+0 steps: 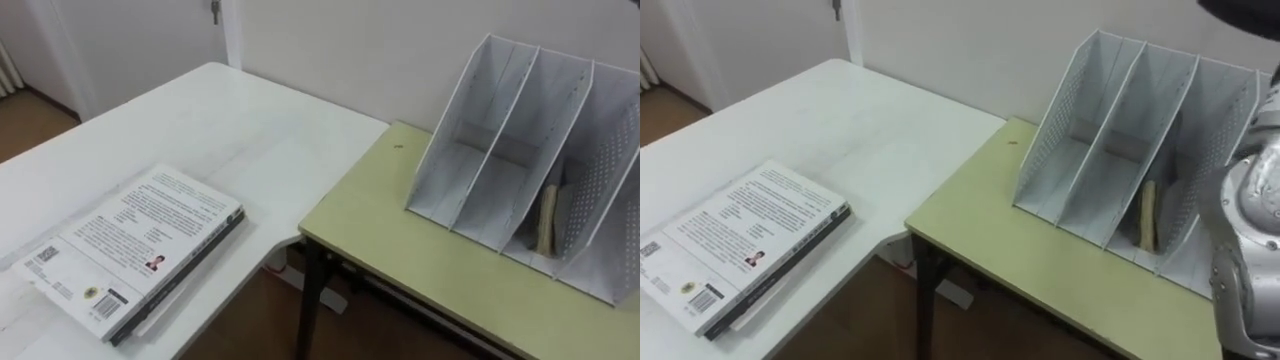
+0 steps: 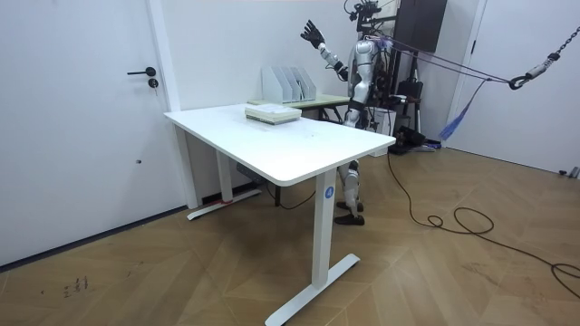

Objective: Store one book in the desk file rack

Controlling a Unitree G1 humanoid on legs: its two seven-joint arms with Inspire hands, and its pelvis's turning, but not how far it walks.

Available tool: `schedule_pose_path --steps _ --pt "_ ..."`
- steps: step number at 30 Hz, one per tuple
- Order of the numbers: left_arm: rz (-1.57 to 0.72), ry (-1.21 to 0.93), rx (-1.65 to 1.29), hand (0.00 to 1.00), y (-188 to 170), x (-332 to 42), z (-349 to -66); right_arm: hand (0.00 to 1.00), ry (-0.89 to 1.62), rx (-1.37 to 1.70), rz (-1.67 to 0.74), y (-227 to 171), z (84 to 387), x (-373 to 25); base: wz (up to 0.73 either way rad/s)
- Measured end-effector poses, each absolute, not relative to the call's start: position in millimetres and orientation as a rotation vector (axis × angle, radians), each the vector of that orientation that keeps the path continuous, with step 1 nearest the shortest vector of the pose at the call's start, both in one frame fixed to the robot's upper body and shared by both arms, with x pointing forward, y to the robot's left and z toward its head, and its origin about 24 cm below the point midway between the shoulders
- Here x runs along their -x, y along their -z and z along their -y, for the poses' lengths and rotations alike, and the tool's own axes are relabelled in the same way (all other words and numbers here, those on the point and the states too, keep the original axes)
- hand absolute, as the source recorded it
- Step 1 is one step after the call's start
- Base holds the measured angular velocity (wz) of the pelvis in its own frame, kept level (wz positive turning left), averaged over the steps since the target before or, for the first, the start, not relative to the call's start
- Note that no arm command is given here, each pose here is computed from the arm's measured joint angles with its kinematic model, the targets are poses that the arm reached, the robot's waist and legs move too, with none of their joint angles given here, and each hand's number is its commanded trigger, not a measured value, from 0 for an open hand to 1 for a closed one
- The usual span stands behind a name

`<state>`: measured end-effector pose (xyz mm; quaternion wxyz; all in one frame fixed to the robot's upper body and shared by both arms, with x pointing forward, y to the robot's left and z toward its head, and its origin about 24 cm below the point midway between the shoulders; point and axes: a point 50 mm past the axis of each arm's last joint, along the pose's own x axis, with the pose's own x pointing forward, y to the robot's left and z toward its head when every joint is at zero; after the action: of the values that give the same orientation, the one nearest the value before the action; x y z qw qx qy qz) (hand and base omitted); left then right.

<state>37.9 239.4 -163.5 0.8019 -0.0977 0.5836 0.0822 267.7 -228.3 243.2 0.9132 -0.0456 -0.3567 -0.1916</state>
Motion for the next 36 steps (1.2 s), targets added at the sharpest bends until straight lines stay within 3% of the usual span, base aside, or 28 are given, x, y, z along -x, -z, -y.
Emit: schedule_pose_path --steps 5,11,21,28,36 --pt "-1.246 -0.173 0.215 0.00 163 -38 -239 0.00 0.033 0.076 0.639 -226 201 -269 0.00" --pt "-1.245 -0.160 0.239 0.00 163 -41 -240 0.00 -0.427 0.088 0.346 -167 168 -265 -0.01" --pt "-1.246 -0.076 0.202 0.00 158 -61 -247 0.00 -0.914 0.196 0.005 -102 138 -251 0.00" --pt "-1.257 -0.045 0.205 0.00 158 -68 -245 0.00 -1.070 0.321 -0.410 -24 146 -225 0.03" --pt "-1.255 -0.027 0.187 0.00 158 -73 -244 0.00 -1.000 0.289 -0.788 45 180 -194 0.04"
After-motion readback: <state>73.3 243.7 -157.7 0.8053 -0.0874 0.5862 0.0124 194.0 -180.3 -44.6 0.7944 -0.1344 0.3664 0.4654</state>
